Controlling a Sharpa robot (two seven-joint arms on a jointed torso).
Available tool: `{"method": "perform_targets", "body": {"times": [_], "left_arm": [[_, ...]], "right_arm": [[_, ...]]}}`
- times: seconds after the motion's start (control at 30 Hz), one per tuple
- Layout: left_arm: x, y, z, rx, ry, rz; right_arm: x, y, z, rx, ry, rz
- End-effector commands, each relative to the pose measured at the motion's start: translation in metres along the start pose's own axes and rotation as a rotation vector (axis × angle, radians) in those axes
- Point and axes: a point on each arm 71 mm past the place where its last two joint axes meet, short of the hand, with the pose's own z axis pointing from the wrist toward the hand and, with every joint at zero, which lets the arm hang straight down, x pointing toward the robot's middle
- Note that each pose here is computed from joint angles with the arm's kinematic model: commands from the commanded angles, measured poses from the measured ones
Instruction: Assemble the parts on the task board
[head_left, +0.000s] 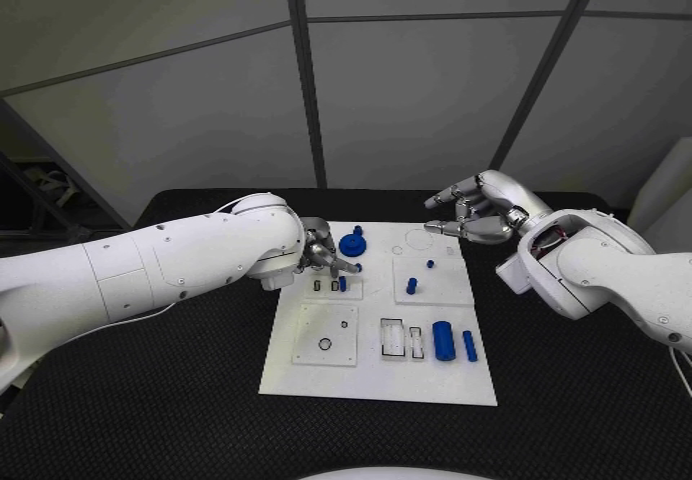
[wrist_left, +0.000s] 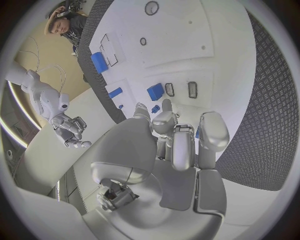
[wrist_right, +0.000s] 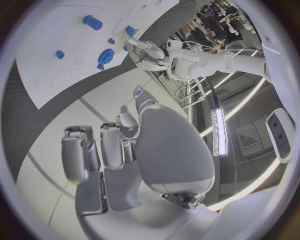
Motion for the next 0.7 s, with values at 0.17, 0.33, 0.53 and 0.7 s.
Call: {"method": "perform_targets", "body": {"times": [0.17, 0.33, 0.53, 0.7], "left_arm": [[0.0032, -0.0026, 0.0003, -0.018, 0.041, 0.043], [0.0047, -0.0039, 0.0006, -0.019, 0.057, 0.054], [0.0057, -0.005, 0.0008, -0.018, 0.066, 0.06], [0.0062, -0.005, 0.0007, -0.02, 0.07, 0.063]], "right_arm": [[0.0004, 0.0007, 0.0018, 0.004, 0.007, -0.008], [0.0012, 0.0011, 0.0027, 0.003, 0.009, -0.01], [0.0019, 0.0013, 0.0035, 0.002, 0.011, -0.011], [0.0022, 0.0013, 0.0038, 0.003, 0.012, -0.013]]}}
